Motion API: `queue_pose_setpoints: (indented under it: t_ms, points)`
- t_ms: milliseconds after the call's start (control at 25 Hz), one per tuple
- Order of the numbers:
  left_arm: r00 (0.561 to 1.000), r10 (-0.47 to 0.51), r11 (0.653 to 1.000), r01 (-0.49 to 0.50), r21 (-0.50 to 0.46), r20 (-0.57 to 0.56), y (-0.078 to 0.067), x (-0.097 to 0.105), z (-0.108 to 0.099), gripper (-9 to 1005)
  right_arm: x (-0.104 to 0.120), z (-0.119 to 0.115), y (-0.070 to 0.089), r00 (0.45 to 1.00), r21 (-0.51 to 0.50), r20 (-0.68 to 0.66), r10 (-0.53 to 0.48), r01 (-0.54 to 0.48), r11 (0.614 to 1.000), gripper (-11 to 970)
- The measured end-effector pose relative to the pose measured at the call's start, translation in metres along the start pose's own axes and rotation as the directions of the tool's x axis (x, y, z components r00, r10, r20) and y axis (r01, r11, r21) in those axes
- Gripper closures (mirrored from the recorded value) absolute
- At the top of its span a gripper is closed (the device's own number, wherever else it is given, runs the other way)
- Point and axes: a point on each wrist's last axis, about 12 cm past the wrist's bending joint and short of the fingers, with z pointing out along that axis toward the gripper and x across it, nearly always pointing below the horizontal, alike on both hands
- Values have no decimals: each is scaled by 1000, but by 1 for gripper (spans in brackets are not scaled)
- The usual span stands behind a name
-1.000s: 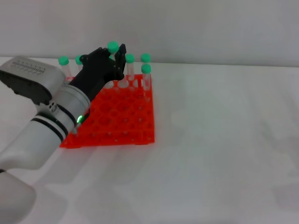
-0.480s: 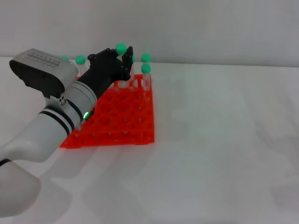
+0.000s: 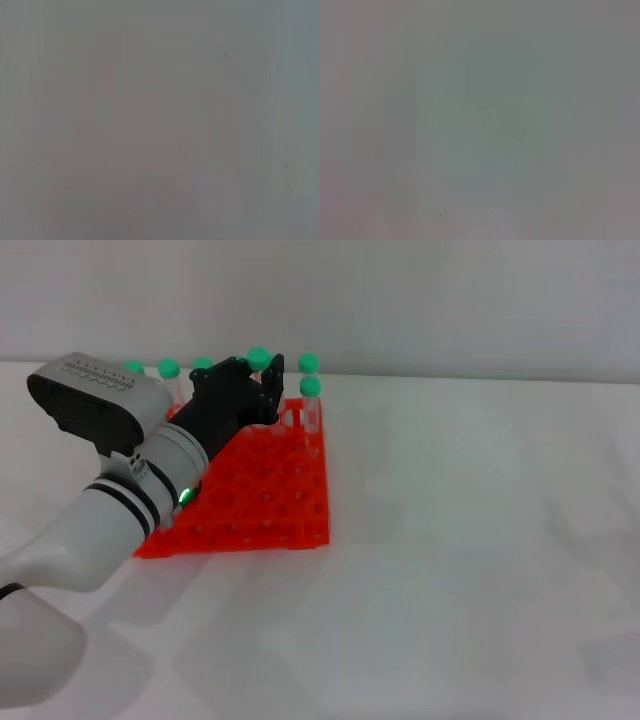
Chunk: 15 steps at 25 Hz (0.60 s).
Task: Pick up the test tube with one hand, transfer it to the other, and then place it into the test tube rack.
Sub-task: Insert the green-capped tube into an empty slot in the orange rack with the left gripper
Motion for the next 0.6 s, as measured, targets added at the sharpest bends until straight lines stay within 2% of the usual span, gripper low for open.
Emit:
queue_pose_setpoints:
  t_ms: [600]
  points:
    - [998,5,1000,-7,-21,-68,3,8,0,749,-1,0,4,1000,-17,22,11,-11,1000,84]
